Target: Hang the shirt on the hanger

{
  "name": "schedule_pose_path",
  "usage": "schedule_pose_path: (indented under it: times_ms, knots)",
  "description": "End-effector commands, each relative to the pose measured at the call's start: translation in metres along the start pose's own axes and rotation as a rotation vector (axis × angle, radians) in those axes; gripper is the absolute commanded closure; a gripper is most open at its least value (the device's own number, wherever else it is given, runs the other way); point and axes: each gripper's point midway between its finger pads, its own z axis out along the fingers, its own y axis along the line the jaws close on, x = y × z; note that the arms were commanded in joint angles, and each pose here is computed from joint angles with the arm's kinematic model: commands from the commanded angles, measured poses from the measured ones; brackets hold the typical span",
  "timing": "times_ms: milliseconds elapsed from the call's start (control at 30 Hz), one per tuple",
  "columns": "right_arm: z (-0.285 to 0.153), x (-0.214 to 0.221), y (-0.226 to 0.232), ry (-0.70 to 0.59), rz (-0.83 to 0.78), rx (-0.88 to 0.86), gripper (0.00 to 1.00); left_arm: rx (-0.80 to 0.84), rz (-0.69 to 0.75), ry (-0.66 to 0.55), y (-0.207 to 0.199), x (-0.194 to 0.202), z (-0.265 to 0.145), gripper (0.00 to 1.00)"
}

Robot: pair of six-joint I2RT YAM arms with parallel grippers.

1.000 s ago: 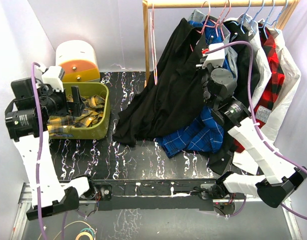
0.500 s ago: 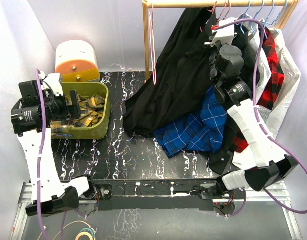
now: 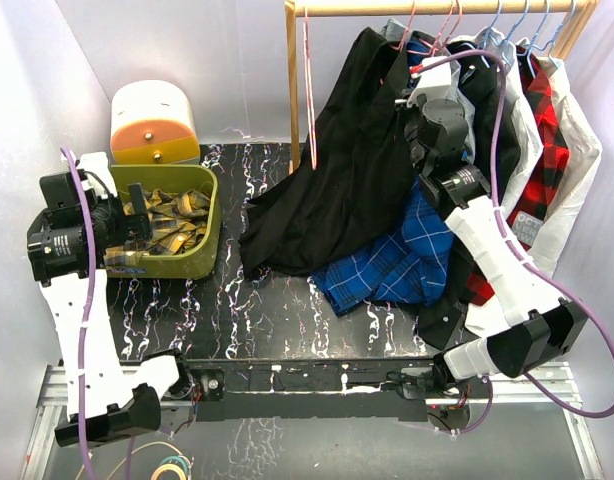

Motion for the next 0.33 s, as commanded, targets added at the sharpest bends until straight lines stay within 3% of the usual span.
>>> schedule_pose_path:
  times_ms: [0,167,200,267,300]
  knots:
    - [-0.014,-0.027,-0.005,-0.095,0.083,-0.008,0.92,-0.015,-0.020,-0.028,0.002,-0.002,-0.003,0.03]
    - [-0.019,-0.019,-0.005,-0.080,0.088,-0.013,0.88,-0.016,-0.024,-0.021,0.002,-0.001,-0.002,0.03]
    - [-0.022,-0.020,-0.005,-0.081,0.093,-0.016,0.73,-0.017,-0.025,-0.025,0.003,-0.001,-0.003,0.03]
    - [-0.028,-0.024,-0.003,-0.091,0.109,-0.039,0.21,-0.027,-0.019,-0.035,0.005,-0.002,-0.004,0.05]
    - [-0.032,-0.026,-0.002,-0.097,0.115,-0.053,0.05,-0.078,-0.042,-0.045,0.013,-0.005,-0.004,0.04]
